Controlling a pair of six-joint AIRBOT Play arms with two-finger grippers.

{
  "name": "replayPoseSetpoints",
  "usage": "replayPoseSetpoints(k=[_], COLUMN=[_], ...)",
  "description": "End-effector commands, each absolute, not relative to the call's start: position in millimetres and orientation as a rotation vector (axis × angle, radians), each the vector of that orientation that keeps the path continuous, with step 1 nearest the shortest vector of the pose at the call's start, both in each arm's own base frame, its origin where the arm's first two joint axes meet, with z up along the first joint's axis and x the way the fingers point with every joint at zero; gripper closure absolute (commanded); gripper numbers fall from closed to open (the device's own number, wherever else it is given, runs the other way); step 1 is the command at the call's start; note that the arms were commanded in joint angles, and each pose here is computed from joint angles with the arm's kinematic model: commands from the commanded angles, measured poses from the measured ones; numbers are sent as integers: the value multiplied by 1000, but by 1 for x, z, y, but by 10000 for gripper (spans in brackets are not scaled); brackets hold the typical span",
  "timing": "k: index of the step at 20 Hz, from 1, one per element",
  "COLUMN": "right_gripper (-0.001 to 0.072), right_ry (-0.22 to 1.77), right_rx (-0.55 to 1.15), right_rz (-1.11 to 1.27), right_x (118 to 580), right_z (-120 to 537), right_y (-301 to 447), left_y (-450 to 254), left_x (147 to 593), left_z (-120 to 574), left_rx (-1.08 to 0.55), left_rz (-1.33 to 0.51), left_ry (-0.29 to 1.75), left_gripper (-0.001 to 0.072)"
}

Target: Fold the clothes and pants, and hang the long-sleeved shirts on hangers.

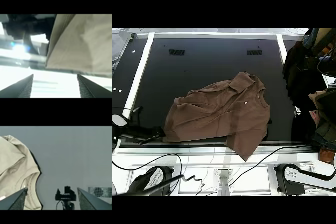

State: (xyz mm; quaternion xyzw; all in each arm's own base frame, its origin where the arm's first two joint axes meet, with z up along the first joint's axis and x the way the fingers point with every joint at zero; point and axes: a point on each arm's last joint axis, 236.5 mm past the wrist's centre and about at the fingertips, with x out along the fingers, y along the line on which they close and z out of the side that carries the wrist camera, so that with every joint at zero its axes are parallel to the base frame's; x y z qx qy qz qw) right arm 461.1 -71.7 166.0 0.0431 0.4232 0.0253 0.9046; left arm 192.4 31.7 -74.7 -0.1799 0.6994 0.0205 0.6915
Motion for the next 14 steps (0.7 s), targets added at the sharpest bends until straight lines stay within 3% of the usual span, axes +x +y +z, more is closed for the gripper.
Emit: replayPoseSetpoints(k=[1, 6, 10, 14], right_gripper=[18, 18, 18, 18], right_ry=[875, 874, 873, 873], right_rx=[86, 85, 85, 86], right_rz=[51, 51, 51, 51], right_x=[461, 461, 461, 461], right_z=[166, 166, 166, 166], right_y=[-72, -72, -72, -72], left_y=[33, 39, 33, 31], left_x=[176, 185, 192, 188], left_z=[-92, -96, -103, -115], left_rx=[-395, -313, -466, -444], left_rz=[72, 10, -70, -188], left_ry=[1601, 1568, 1573, 1592], left_gripper=[121, 159, 158, 158])
